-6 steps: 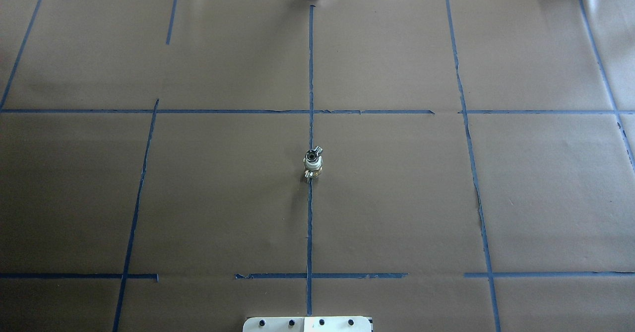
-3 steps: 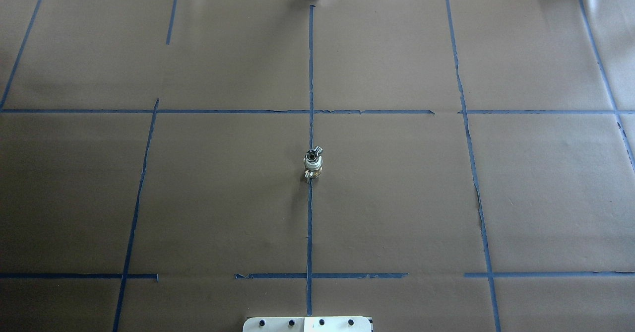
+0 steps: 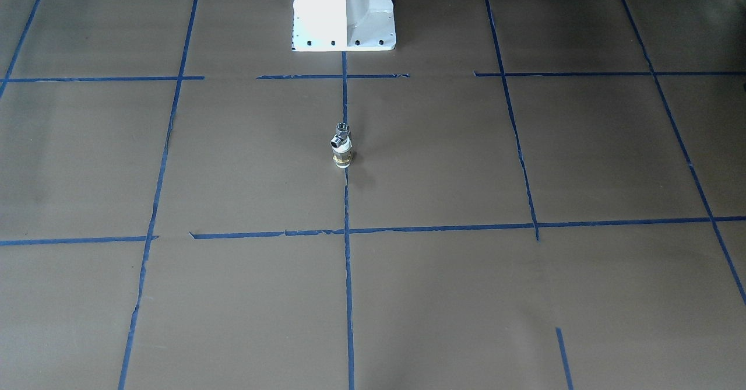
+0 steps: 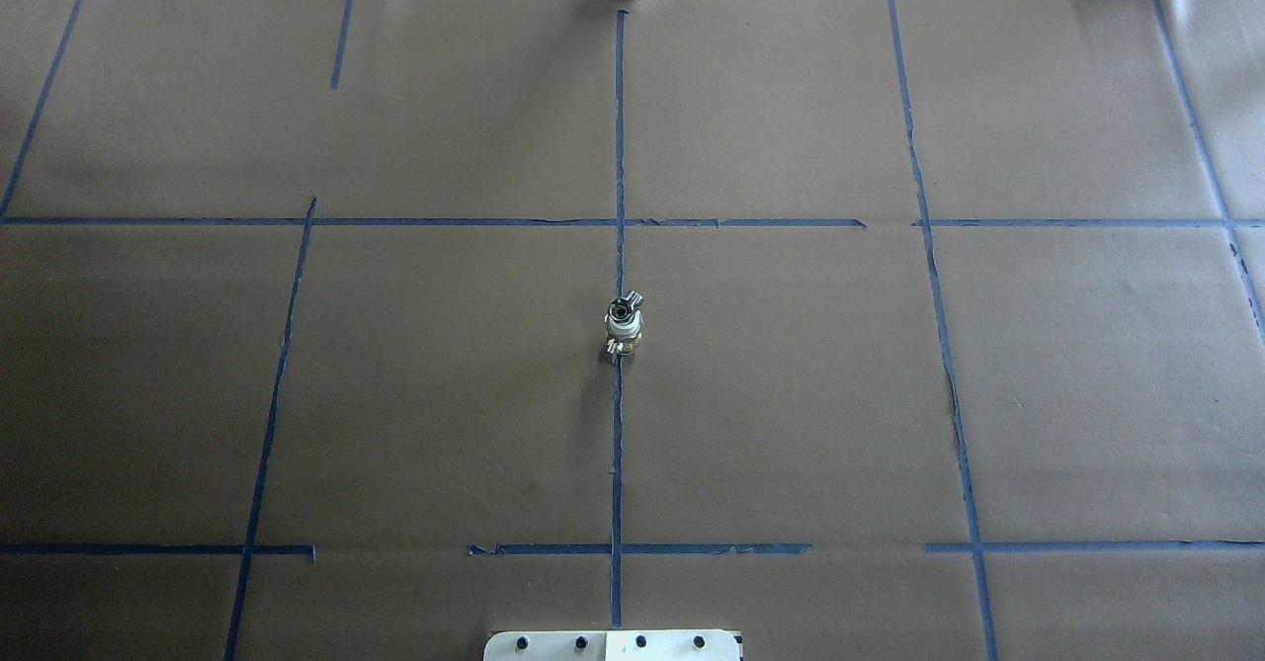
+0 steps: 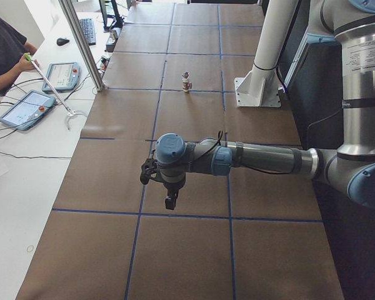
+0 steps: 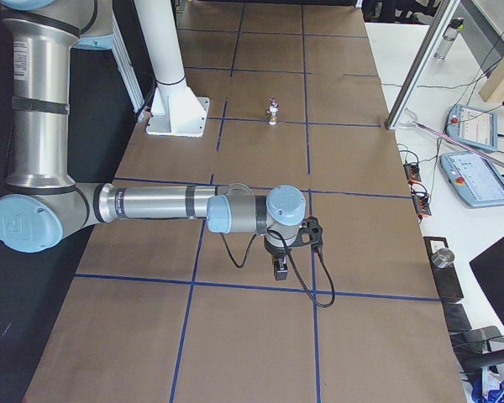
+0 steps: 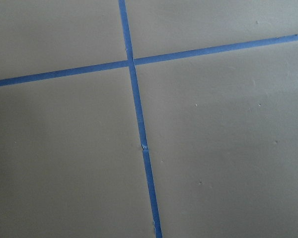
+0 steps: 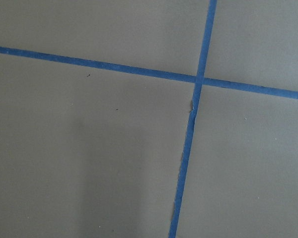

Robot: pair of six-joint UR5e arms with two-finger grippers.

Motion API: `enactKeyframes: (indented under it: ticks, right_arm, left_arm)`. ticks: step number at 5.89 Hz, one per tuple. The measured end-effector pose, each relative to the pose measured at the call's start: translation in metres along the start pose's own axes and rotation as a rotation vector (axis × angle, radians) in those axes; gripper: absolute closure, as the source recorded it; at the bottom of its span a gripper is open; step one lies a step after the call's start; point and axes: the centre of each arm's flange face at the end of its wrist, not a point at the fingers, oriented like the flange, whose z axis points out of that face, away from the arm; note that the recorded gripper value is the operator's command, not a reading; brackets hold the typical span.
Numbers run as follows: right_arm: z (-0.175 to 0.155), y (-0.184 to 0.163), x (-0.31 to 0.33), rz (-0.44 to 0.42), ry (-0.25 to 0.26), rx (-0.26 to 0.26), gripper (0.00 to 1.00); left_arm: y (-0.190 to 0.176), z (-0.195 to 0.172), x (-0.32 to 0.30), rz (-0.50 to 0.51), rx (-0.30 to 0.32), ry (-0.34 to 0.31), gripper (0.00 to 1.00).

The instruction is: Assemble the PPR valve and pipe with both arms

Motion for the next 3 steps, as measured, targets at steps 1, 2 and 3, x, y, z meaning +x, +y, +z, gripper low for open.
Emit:
enactKeyframes:
  ticks: [1, 2, 3]
  right_arm:
    - [0.0008, -0.0045, 0.0008, 0.001, -0.005, -0.001, 0.0]
    - [0.0029, -0.0063, 0.0031, 0.004, -0.007, -0.004, 0.0]
    - [0.0074, -0.0062, 0.008, 0.012, -0.008, -0.013, 0.0]
  left_arm:
    - [0.0, 0.0, 0.0001, 0.0, 0.0, 0.0, 0.0]
    - [-0.0002, -0.0002, 0.0003, 0.0, 0.0, 0.0, 0.0]
    - [0.0003, 0.0, 0.0001, 0.0, 0.0, 0.0, 0.0]
